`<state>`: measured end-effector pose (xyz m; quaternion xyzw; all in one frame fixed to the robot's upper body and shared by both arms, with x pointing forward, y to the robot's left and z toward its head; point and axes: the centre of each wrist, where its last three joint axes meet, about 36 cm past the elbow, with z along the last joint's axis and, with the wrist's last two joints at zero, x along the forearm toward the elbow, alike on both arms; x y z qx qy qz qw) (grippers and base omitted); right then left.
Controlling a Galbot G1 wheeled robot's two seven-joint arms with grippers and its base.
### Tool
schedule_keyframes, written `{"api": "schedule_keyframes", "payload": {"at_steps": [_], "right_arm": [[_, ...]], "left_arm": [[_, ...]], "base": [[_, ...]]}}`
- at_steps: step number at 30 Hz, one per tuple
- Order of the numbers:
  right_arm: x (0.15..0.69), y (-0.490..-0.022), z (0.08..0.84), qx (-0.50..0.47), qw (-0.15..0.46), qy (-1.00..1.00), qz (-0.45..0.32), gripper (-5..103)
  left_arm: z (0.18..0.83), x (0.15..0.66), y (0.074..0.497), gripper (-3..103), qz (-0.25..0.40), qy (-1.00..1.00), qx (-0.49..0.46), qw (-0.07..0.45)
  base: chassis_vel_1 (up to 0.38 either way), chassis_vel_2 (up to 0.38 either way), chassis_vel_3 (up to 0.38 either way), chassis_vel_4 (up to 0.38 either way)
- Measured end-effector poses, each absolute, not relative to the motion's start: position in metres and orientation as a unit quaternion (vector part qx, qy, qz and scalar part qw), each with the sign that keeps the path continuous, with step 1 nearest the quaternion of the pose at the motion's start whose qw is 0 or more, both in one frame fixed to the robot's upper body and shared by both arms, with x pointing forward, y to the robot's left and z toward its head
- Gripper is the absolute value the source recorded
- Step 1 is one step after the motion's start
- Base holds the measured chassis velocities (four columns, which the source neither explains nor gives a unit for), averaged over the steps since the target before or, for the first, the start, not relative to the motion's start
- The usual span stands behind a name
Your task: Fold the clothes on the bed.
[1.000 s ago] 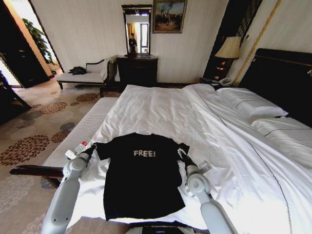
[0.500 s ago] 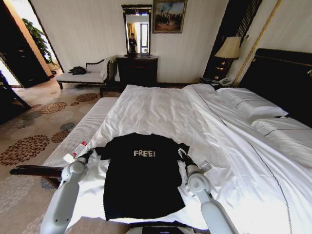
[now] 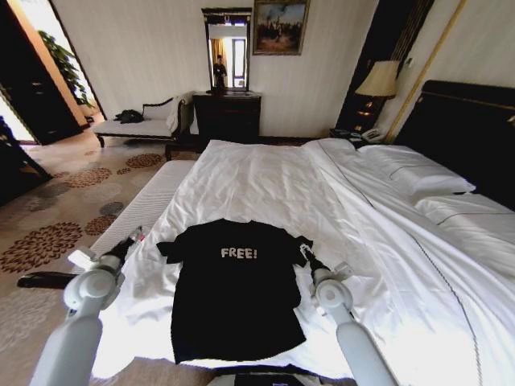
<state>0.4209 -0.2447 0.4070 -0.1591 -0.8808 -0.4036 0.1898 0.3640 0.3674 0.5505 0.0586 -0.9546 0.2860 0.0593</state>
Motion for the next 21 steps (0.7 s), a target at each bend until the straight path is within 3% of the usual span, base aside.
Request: {"api": "schedule_keyframes", "payload": {"at_steps": [6,21], "right_arm": [[0.458,-0.275,0.411,-0.142,0.186,-0.890,-0.392,100],[0.498,-0.314,0.381,-0.139,0.235,-0.892,-0.360,100]], "left_arm": [[0.607,0.325,0.334,100,0.279,-0.960,-0.023,0.008],[0.616,0.323,0.331,100,0.287,-0.957,-0.026,-0.015]], "base": [[0.000,0.000,0.000,0.000],[0.000,0.000,0.000,0.000]]}}
